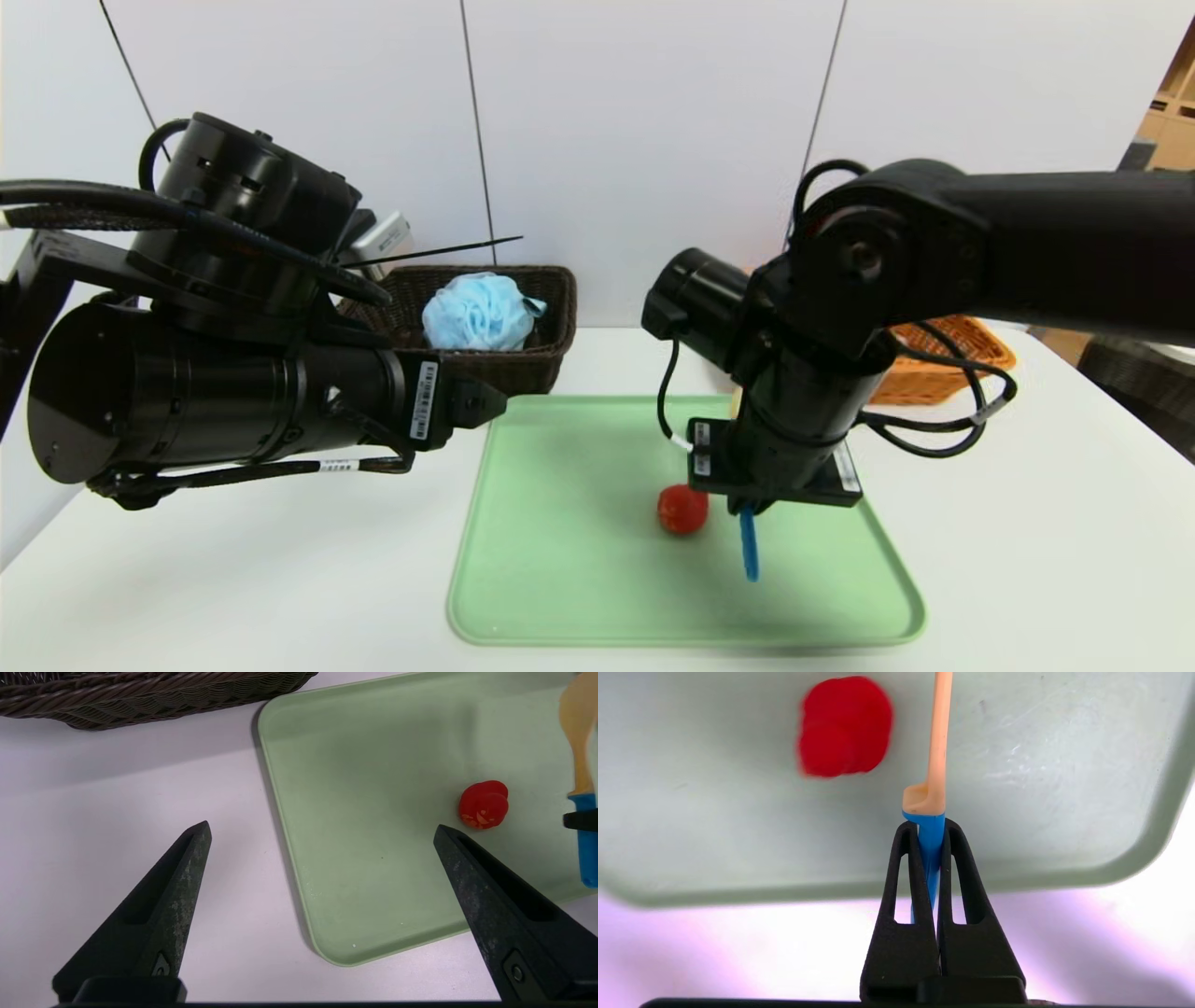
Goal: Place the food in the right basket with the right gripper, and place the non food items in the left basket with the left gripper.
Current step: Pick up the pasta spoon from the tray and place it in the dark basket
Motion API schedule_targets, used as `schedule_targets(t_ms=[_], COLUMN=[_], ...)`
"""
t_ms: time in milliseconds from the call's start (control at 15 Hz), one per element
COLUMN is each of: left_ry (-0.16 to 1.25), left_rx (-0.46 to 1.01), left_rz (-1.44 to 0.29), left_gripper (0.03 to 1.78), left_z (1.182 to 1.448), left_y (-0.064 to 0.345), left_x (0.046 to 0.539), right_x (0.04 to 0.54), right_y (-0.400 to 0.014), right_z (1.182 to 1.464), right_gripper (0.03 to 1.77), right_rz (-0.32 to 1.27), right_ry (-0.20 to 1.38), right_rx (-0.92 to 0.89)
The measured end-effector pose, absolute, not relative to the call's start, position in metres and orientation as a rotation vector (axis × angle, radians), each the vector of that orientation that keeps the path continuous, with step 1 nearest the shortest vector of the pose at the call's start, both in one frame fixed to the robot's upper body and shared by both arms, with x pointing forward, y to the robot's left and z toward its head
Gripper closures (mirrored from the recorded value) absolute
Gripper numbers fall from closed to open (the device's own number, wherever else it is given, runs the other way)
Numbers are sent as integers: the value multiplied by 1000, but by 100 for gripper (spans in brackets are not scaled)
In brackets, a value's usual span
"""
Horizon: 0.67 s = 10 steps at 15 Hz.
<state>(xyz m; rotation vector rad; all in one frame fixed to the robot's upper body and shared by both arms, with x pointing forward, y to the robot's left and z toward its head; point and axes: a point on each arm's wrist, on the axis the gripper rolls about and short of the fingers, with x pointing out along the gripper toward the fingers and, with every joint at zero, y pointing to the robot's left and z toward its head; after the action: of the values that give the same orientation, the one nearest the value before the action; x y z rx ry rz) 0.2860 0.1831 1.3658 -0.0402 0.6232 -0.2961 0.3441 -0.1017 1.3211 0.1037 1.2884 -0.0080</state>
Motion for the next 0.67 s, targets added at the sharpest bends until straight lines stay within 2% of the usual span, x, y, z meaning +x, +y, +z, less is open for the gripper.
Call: schedule_targets(t_ms=[267,467,667], left_ry=[626,630,635], left_rx=[-31,-28,-25], left_rz=[-297,-296,-294], left_gripper=[12,12,12], left_z=[1365,1364,1363], left_y=[182,181,181], left_x=[288,288,289], right_x=[329,345,377], right_y=[-104,-92,-63], right_z=[1378,1407,1416], right_gripper=[173,173,173], right_rz=[175,311,401], right_ry=[1046,726,383], right_rx=[156,209,193])
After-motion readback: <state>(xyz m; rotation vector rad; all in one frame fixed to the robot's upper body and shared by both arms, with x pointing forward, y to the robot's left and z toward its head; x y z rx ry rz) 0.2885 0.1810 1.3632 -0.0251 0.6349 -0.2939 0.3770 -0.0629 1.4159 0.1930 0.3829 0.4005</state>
